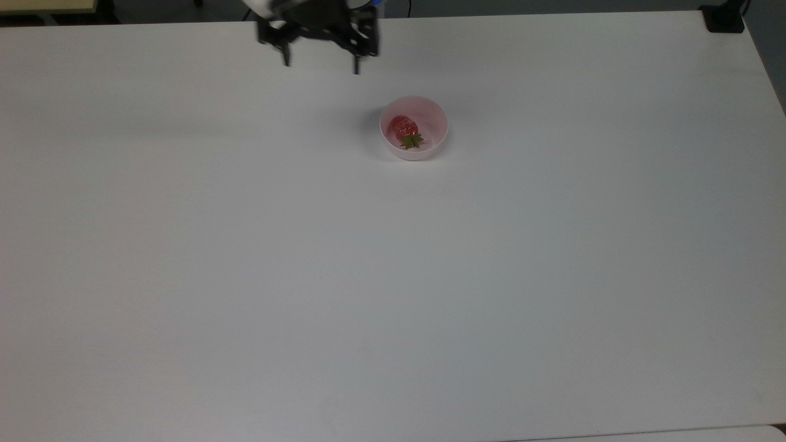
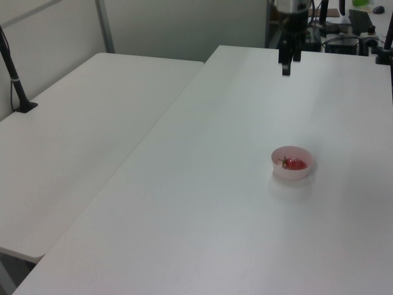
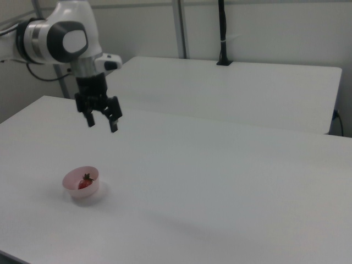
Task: Pick up strawberry from bowl
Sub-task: 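Move the open gripper over the pink bowl with the strawberry, then lower the gripper into the bowl and close it on the strawberry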
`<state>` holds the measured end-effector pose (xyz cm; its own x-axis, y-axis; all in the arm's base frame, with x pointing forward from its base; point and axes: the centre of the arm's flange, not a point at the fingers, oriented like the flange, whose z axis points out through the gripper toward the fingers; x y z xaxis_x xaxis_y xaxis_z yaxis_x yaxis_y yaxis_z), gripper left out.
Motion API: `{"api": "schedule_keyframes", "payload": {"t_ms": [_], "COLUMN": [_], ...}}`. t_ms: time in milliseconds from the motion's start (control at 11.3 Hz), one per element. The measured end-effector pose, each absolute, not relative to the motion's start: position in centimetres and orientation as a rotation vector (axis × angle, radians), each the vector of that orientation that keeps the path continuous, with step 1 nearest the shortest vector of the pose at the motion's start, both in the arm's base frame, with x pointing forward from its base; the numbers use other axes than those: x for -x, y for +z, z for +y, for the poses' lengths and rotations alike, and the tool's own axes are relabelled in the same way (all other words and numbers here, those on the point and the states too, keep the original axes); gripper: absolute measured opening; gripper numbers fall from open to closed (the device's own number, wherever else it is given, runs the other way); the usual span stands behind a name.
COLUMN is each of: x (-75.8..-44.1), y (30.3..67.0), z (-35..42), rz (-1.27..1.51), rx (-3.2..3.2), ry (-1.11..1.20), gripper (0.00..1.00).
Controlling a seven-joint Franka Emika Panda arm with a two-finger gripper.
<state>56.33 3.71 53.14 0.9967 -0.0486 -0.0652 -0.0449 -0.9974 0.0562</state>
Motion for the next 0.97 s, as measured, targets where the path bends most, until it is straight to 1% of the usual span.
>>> {"api": "schedule_keyframes", "payload": {"t_ms": [177, 266, 354, 443, 531, 708, 797, 974], "x": [-55.8, -55.5, -55.3, -55.2, -55.3, -55.2, -55.2, -55.1], "y": [48.9, 46.9, 45.2, 43.4, 41.6, 38.1, 36.5, 33.7], "z": [8.3, 10.4, 12.1, 13.8, 15.2, 16.8, 17.2, 17.3], "rz": [0.048, 0.087, 0.092, 0.073, 0.056, 0.061, 0.067, 0.071], "rx": [-3.071, -3.068, -3.066, -3.063, -3.058, -3.045, -3.04, -3.023], "ry": [-0.166, -0.162, -0.153, -0.143, -0.141, -0.165, -0.172, -0.223], "gripper": [1.0, 0.97, 0.96, 0.89, 0.89, 0.85, 0.82, 0.82]}}
